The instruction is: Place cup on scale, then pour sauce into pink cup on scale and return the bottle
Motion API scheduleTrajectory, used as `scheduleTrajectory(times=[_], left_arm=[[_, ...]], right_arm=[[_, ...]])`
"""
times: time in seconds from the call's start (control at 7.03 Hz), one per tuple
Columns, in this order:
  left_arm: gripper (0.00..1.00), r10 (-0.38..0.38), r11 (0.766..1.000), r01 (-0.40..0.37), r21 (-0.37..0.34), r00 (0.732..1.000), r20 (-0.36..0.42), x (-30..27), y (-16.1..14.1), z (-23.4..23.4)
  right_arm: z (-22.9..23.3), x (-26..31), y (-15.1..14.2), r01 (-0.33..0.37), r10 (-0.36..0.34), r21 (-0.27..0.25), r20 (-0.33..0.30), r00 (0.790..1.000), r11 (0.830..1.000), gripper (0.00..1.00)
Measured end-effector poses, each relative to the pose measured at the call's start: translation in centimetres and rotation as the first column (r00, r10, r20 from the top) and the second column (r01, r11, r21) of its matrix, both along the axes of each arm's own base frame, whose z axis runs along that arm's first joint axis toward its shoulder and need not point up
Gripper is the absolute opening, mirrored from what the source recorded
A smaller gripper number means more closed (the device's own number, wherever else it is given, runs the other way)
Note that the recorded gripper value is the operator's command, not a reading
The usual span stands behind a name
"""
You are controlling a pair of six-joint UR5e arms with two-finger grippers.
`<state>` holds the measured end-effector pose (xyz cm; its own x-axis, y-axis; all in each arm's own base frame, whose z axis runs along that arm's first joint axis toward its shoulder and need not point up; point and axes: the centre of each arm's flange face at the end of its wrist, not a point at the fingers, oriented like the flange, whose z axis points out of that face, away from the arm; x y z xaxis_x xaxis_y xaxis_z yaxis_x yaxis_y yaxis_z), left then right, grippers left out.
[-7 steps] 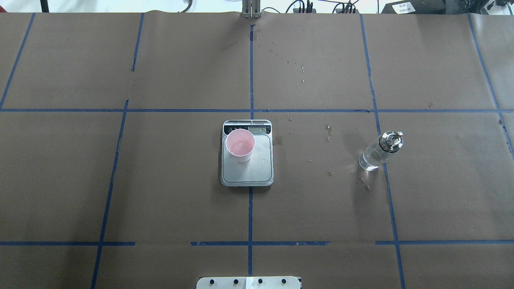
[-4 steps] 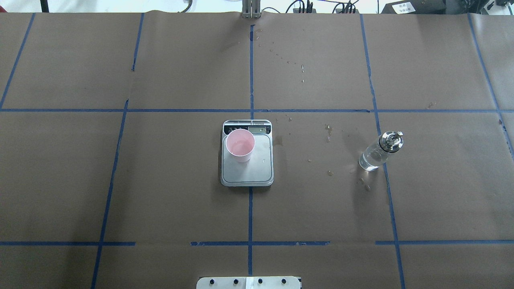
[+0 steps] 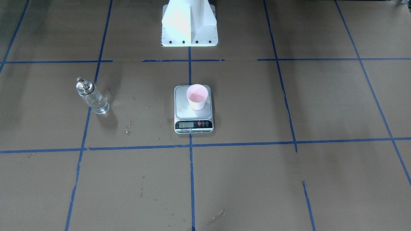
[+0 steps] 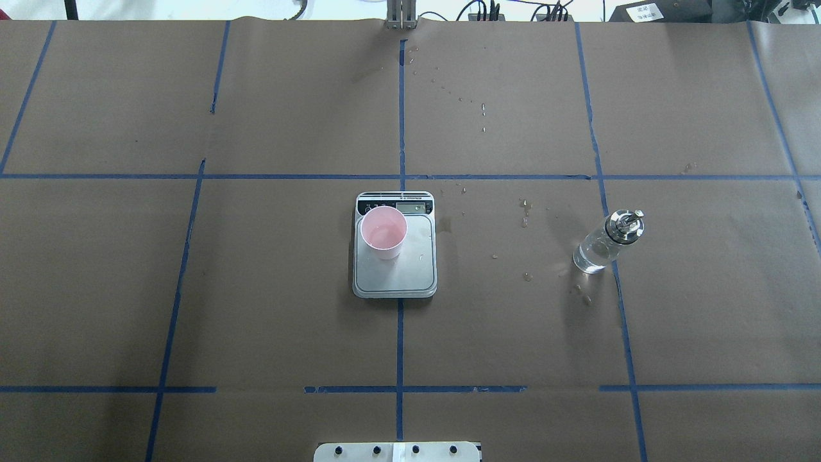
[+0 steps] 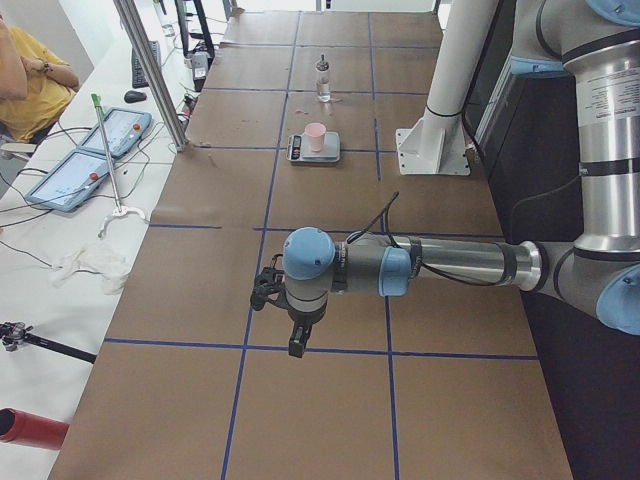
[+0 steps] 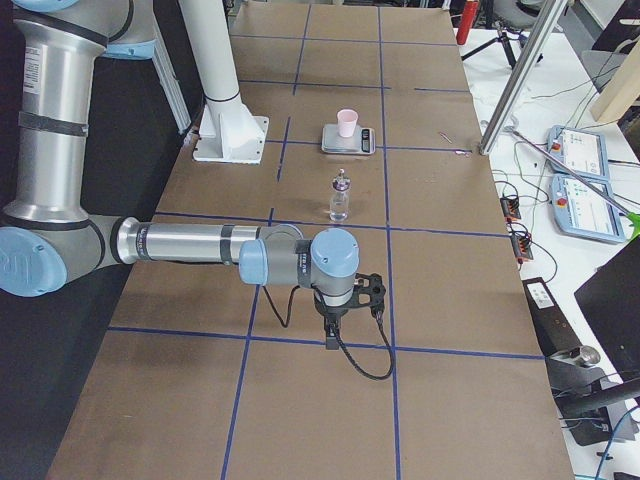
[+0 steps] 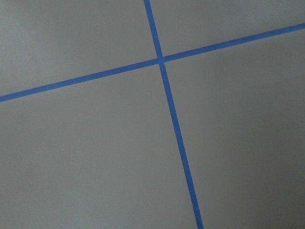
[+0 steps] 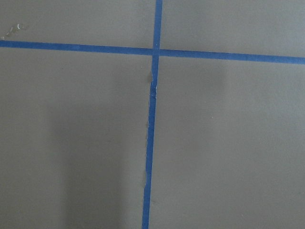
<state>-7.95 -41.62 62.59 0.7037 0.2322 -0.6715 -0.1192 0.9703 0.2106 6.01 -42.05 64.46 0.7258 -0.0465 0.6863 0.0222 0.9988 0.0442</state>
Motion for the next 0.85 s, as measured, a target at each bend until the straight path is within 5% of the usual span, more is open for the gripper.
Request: scheduleTrajectory(times=[0.85], left_arm=[[1.0,0.0,1.0,0.0,-0.004,1.0,0.0,0.01,0.22,0.19]], right_arm=[[0.41,-0.01,0.25,0.002,-0.002,-0.007,0.001,1.0,1.0,1.0]])
